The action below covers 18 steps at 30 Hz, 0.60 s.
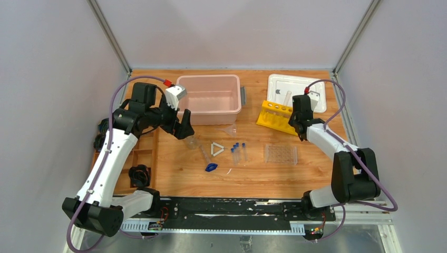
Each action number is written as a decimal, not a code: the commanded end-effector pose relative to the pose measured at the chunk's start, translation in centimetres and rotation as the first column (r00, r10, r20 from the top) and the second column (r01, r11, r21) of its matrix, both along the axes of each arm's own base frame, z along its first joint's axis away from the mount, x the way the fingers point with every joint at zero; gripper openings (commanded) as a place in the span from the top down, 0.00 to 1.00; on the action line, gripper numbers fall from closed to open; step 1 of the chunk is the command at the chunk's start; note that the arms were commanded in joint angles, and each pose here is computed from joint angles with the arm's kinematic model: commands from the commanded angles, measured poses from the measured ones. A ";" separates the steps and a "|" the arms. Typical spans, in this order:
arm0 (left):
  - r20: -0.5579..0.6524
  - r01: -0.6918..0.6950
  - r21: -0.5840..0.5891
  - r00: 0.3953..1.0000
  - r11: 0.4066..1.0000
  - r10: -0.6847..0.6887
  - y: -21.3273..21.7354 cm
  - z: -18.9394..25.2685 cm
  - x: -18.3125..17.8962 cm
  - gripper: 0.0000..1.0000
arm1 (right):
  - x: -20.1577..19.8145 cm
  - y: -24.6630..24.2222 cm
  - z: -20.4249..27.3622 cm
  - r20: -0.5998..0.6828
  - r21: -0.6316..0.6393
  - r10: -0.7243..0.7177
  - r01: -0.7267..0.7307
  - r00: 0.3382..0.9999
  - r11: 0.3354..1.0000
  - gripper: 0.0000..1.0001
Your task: Organize the chemistry lab equipment
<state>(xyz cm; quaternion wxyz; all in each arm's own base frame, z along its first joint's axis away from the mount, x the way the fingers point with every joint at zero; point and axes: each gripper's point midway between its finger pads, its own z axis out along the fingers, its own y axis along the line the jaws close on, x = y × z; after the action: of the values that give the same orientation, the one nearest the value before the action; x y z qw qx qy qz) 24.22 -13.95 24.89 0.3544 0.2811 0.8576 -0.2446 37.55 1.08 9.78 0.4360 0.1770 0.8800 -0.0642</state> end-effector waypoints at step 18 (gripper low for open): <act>0.030 0.012 -0.019 0.999 1.000 -0.012 -0.4 1.2 -0.1 0.00 | -7.2 8.9 7.0 0.025 0.056 0.223 -0.224 0.975 0.973 0.47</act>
<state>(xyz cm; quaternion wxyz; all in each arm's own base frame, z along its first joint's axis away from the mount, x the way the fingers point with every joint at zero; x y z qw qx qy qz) 24.32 -13.99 25.16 0.3574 0.2814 0.8563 -0.2447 32.86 7.66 16.89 0.4668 0.1202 0.8761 0.0057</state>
